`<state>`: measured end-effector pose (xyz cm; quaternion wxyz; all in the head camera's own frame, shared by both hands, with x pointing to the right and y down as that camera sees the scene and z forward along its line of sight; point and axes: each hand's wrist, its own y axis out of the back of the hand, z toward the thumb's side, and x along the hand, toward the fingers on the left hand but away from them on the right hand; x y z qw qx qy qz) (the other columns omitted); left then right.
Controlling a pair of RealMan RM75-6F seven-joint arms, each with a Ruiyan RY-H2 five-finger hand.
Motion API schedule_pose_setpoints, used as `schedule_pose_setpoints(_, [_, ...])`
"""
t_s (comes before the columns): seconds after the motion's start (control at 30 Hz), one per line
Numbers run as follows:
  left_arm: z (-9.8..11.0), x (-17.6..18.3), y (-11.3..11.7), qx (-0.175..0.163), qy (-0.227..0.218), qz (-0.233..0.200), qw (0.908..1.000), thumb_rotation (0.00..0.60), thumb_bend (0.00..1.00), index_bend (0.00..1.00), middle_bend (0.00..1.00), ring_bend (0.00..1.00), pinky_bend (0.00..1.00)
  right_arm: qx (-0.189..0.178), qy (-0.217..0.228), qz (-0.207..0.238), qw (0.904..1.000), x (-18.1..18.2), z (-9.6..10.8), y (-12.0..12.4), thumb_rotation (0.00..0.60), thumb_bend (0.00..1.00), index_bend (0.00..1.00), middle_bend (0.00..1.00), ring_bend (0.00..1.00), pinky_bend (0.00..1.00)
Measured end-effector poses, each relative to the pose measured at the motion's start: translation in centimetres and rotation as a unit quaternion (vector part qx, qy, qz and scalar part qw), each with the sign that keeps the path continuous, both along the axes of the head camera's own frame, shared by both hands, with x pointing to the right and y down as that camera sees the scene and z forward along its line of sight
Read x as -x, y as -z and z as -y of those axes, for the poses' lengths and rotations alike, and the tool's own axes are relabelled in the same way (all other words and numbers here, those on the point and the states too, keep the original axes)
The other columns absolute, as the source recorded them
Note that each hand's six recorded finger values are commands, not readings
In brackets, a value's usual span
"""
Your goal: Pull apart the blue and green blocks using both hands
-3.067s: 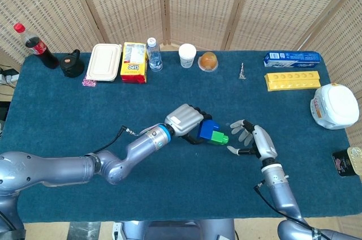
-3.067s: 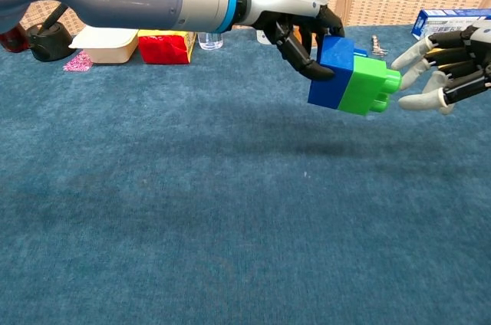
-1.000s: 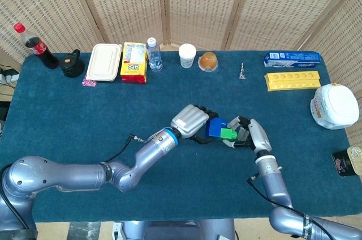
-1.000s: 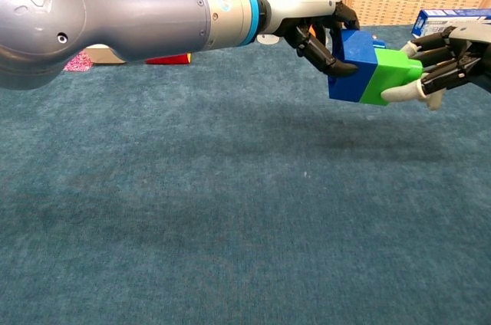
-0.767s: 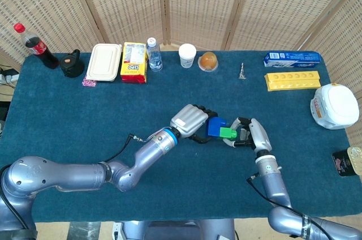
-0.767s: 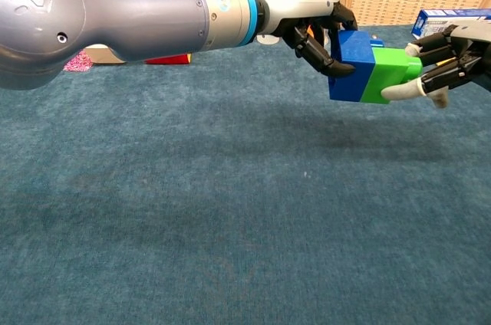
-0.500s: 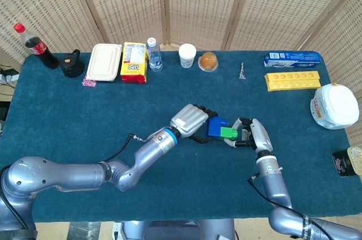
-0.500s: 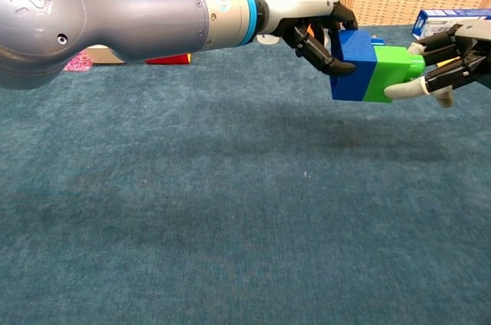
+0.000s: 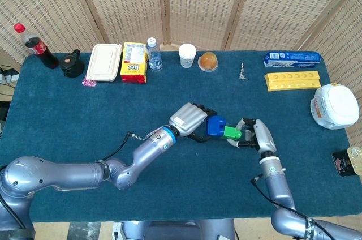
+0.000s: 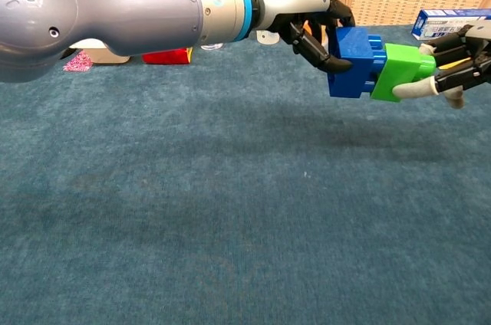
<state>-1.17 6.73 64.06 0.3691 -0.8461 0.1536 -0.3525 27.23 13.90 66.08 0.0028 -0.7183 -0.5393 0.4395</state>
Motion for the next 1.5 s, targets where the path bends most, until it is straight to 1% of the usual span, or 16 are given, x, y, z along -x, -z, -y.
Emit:
schedule_pose_setpoints(0.47, [1.4,2.4,0.5,-0.003,0.008,0.01,0.9999,0.363,0.45,0.45,0.36,0.31,0.37,0.006,0.002,-0.024,0.9997,-2.1,-0.9,0.2,0.6,0.22,0.61,0.64,0.82,0.74])
schedule_pose_setpoints(0.63, [1.6,3.7,0.6,-0.003,0.012,0.015,0.9998,0.366,0.45,0.45,0.36,0.31,0.37,0.017,0.021,-0.035,0.999,-2.7,-1.7,0.2,0.6,0.22,0.6,0.63,0.79,0.74])
schedule_pose_setpoints(0.77, [1.4,5.0,0.4,0.002,0.014,0.022,0.9997,0.363,0.45,0.45,0.36,0.3,0.37,0.032,0.042,-0.038,0.9979,-2.6,-2.5,0.1,0.6,0.22,0.59,0.61,0.75,0.71])
schedule_pose_setpoints(0.9, [0.5,6.6,-0.5,0.013,0.012,0.037,0.9992,0.37,0.45,0.45,0.36,0.3,0.37,0.055,0.071,-0.036,0.9953,-2.0,-3.4,-0.7,0.6,0.22,0.55,0.57,0.71,0.68])
schedule_pose_setpoints(1.07, [-0.3,7.8,-1.2,0.019,0.01,0.046,0.9987,0.362,0.45,0.45,0.36,0.3,0.37,0.079,0.097,-0.036,0.9915,-1.5,-3.9,-1.6,0.6,0.22,0.41,0.45,0.56,0.55])
schedule_pose_setpoints(1.1, [-0.4,7.9,-1.3,0.019,0.01,0.046,0.9987,0.363,0.45,0.45,0.36,0.31,0.37,0.081,0.097,-0.036,0.9913,-1.5,-3.9,-1.8,0.6,0.22,0.39,0.43,0.55,0.54])
schedule_pose_setpoints(1.17, [-0.7,8.1,-1.5,0.023,0.011,0.044,0.9987,0.364,0.45,0.45,0.36,0.31,0.37,0.079,0.094,-0.036,0.9918,-1.7,-3.7,-1.6,0.6,0.22,0.37,0.41,0.53,0.53])
schedule_pose_setpoints(1.5, [-2.1,7.9,-2.9,0.038,0.005,0.043,0.9983,0.361,0.45,0.45,0.36,0.31,0.37,0.037,0.07,-0.05,0.9956,-4.2,-2.2,0.8,0.6,0.22,0.37,0.41,0.52,0.53])
